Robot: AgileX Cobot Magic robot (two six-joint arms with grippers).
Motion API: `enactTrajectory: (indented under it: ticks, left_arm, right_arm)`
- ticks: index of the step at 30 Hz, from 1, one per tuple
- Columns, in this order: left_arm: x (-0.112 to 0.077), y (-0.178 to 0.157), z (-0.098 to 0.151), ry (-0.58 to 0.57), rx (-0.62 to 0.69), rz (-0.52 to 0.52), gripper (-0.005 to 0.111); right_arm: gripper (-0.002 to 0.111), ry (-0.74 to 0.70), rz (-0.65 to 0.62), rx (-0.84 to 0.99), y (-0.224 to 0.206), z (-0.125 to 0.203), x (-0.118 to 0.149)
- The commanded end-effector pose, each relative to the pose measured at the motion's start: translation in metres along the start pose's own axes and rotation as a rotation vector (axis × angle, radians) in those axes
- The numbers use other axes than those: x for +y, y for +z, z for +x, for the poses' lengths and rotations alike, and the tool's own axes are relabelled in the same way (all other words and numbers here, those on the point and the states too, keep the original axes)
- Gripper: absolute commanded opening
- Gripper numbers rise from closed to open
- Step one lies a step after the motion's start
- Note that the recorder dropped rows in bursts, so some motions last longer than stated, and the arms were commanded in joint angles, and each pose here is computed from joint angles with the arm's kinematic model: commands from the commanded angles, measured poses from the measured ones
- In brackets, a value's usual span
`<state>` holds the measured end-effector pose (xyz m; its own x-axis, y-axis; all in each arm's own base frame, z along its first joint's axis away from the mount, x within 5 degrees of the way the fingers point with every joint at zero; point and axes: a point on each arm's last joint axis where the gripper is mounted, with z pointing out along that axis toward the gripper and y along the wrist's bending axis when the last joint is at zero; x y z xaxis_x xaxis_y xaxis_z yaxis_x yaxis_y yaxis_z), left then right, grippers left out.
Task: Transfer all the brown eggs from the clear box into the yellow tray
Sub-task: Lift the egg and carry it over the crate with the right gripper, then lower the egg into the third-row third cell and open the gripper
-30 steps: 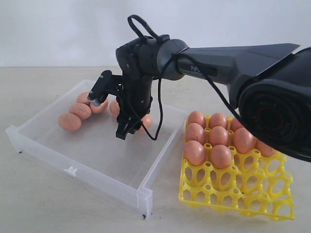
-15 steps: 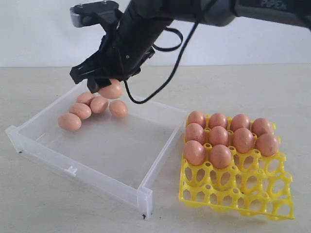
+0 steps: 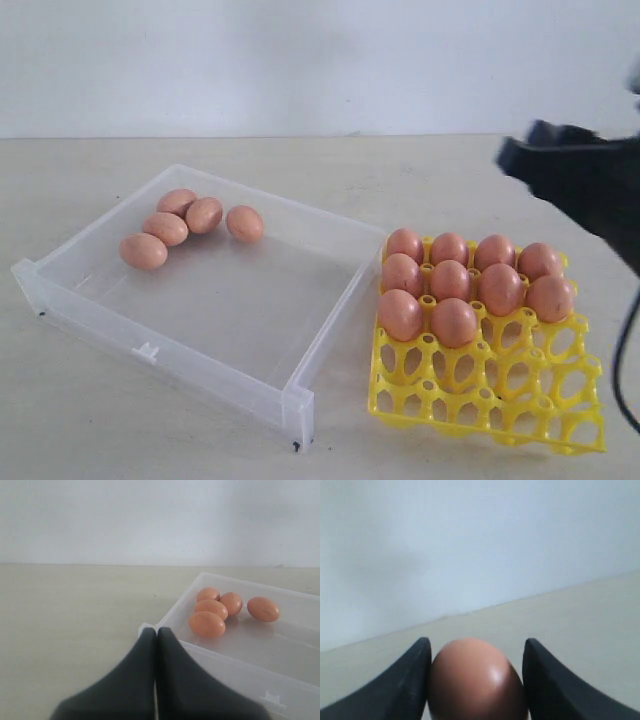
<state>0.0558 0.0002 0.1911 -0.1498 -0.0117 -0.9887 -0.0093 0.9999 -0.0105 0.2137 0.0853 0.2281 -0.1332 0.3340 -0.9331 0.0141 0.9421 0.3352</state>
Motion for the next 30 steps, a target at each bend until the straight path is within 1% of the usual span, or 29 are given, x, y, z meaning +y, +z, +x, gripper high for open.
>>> enactTrajectory:
  ticks: [1,2,3,5,7,8,9,11,14,15,18,19,20,24,28,30]
  left_arm:
    - [0.0,0.0,-0.001,-0.004,-0.005,0.006,-0.004]
    - [0.0,0.0,-0.001,-0.004,-0.005,0.006,-0.004]
    - [0.0,0.0,-0.001,-0.004,-0.005,0.006,-0.004]
    - [0.0,0.0,-0.001,-0.004,-0.005,0.006,-0.004]
    - [0.0,0.0,-0.001,-0.004,-0.005,0.006,-0.004]
    - [0.0,0.0,-0.001,-0.004,-0.005,0.006,-0.004]
    - [0.0,0.0,-0.001,-0.004,-0.005,0.006,-0.004]
    - [0.0,0.0,-0.001,-0.004,-0.005,0.006,-0.004]
    - [0.0,0.0,-0.001,-0.004,-0.005,0.006,-0.004]
    - [0.0,0.0,-0.001,-0.004,-0.005,0.006,-0.004]
    - [0.0,0.0,-0.001,-0.004,-0.005,0.006,-0.004]
    - [0.0,0.0,-0.001,-0.004,-0.005,0.006,-0.004]
    - [0.0,0.0,-0.001,-0.004,-0.005,0.006,-0.004]
    - [0.0,0.0,-0.001,-0.004,-0.005,0.006,-0.004]
    - [0.0,0.0,-0.001,-0.004,-0.005,0.006,-0.004]
    - [0.0,0.0,-0.001,-0.004,-0.005,0.006,-0.004]
  right_arm:
    - [0.0,0.015,-0.078,0.191,-0.001,0.011,-0.035]
    - [0.0,-0.036,-0.147,0.242,0.003,0.009,-0.037]
    - [0.0,-0.095,-0.264,0.307,0.008,0.008,-0.035]
    - [0.0,-0.152,-0.517,0.463,0.015,0.001,-0.036]
    - [0.0,-0.15,-0.715,0.65,0.02,-0.005,-0.044]
    - [0.0,-0.134,-0.787,0.692,0.024,-0.012,-0.049]
    - [0.0,-0.078,-0.819,0.703,0.027,-0.013,-0.053]
    - [0.0,-0.005,-0.804,0.709,0.036,-0.013,-0.067]
    - [0.0,-0.019,-0.748,0.746,0.045,0.0,-0.076]
    - [0.0,-0.029,-0.747,0.755,0.047,0.006,-0.079]
    - [0.0,-0.149,-0.794,0.735,0.051,0.017,-0.082]
    - [0.0,-0.238,-0.833,0.717,0.054,0.024,-0.082]
    - [0.0,-0.267,-0.848,0.715,0.055,0.028,-0.081]
    - [0.0,-0.346,-0.856,0.752,0.06,0.044,-0.076]
    - [0.0,-0.404,-0.857,0.751,0.061,0.048,-0.074]
    - [0.0,-0.407,-0.851,0.753,0.061,0.048,-0.074]
